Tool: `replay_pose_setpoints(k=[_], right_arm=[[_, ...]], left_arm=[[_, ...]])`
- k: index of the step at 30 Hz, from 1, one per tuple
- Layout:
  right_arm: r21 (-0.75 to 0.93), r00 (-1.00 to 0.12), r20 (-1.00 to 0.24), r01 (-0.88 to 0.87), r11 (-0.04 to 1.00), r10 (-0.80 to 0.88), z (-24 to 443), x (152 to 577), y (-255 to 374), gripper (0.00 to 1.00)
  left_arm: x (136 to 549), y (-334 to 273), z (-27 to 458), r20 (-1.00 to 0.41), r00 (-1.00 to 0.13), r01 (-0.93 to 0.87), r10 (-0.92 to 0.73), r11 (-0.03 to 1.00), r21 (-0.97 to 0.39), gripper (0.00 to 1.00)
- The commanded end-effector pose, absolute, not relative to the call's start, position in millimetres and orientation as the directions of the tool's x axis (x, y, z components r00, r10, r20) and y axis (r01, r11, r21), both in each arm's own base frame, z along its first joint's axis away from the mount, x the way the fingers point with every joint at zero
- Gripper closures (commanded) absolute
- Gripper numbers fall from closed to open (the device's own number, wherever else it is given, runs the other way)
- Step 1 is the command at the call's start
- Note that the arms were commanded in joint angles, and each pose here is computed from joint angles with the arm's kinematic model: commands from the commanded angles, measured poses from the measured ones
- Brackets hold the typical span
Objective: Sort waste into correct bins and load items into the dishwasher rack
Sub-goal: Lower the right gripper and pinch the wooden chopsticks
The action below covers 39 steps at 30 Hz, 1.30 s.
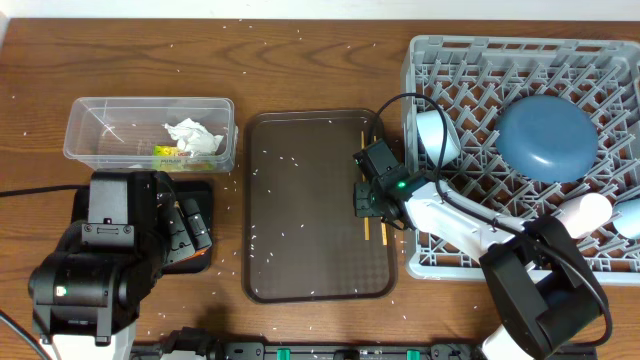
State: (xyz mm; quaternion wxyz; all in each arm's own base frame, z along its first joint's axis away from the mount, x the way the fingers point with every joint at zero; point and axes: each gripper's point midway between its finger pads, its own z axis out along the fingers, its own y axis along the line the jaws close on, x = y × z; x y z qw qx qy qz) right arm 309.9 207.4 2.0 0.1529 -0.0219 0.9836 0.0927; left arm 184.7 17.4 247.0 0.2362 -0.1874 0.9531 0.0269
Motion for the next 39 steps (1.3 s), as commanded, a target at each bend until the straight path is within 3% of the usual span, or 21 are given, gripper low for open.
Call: replay_pose_setpoints(k=[1,5,12,18,32,39], right_arm=[[0.158,-0.958,-0.285,-0.031,0.987,0.015,-3.4,304.2,204.0,0.89],[0.158,-0.959,-0.282,-0.024,0.987,0.021,-3.6,303.7,203.6,0.96],[0.142,-0.964,-0.262,-0.001,0.990,0.037,-12.2,301.8,200.0,0.94],[0.134,-0.967,-0.256,-0.024,0.991,0.011,-7.0,306.9,203.5,0.99],[0.132,-0.927,-0.320,-0.245,0.960,-0.193,124.9,342.3,240.2,0.99],[0.131,-0.942,-0.328,-0.119,0.984,-0.070,166.6,360.4,185.5,0.99]], left_arm=[[185.3,20.9,252.9,-0.478,-0.802,-0.388,-0.357,0.921,-0.036,0.02],[185.2,20.9,252.9,-0.478,-0.803,-0.388,-0.357,0.921,-0.036,0.02],[185.2,20.9,252.9,-0.478,-0.803,-0.388,-0.357,0.921,-0.036,0.02],[185.2,20.9,252.9,-0.478,-0.803,-0.388,-0.357,0.921,-0.036,0.02],[185.1,20.9,253.0,-0.478,-0.802,-0.388,-0.357,0.921,-0.036,0.02],[185.2,20.9,252.9,-0.478,-0.803,-0.388,-0.357,0.921,-0.036,0.02]])
